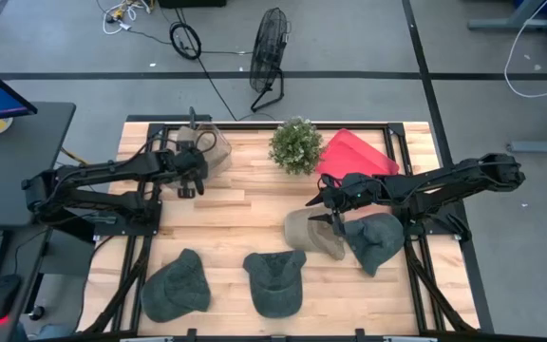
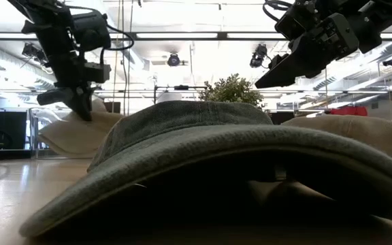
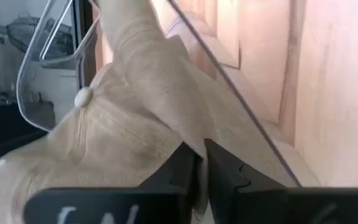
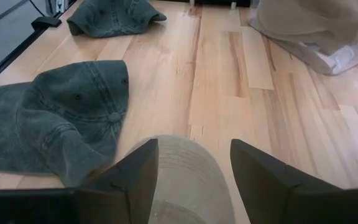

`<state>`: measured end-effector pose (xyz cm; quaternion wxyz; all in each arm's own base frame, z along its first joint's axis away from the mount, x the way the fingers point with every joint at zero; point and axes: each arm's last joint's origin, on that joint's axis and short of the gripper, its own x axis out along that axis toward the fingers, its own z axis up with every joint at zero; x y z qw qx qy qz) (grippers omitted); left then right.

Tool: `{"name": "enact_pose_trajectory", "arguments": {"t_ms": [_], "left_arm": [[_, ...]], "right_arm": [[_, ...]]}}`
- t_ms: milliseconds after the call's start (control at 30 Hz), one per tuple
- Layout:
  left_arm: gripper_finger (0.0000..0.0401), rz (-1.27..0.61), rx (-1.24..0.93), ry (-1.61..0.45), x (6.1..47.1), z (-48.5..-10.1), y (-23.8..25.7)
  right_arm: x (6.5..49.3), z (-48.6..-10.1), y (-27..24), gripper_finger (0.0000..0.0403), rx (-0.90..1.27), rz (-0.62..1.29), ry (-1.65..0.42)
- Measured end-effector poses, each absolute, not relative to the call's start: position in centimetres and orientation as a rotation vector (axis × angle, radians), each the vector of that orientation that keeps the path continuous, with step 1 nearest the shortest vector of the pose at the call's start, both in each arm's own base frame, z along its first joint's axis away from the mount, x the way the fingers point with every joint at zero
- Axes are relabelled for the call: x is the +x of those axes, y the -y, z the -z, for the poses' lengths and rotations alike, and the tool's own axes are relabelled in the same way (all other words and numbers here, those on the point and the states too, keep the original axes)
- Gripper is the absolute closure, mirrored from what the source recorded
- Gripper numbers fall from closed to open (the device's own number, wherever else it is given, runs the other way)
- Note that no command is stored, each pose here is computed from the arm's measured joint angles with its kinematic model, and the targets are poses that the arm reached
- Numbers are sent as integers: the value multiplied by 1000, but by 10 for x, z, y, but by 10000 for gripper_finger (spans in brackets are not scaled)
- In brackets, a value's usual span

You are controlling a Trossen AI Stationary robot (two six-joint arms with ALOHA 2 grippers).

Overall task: Pick & Place hat
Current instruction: Put the top brown cap into the transparent bin, then put the brown cap into the transparent bin

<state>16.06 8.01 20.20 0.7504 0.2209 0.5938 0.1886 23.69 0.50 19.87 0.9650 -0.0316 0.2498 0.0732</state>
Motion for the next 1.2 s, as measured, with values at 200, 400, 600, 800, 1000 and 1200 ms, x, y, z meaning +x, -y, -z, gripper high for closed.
{"name": "enact_pose_trajectory", "arguments": {"t_ms": [200,400,600,800,1000,1200], "left_arm": [[302,-444,452,-1259,162,-201,-81],[225,-548,362,-1130,174,-227,-79],[174,-587,225,-974,187,-256,-67],[179,-354,61,-789,205,-253,-40],[200,-235,66,-683,213,-240,-13],[202,-272,55,-681,211,-235,-7]], "right_arm": [[237,-199,-5,197,-58,-147,-505],[237,-199,-5,197,-56,-146,-505],[237,-199,-5,197,-28,-139,-505],[239,-202,-5,197,38,-122,-475],[233,-192,-10,197,244,-74,-604],[225,-184,-26,197,376,-70,-737]]}}
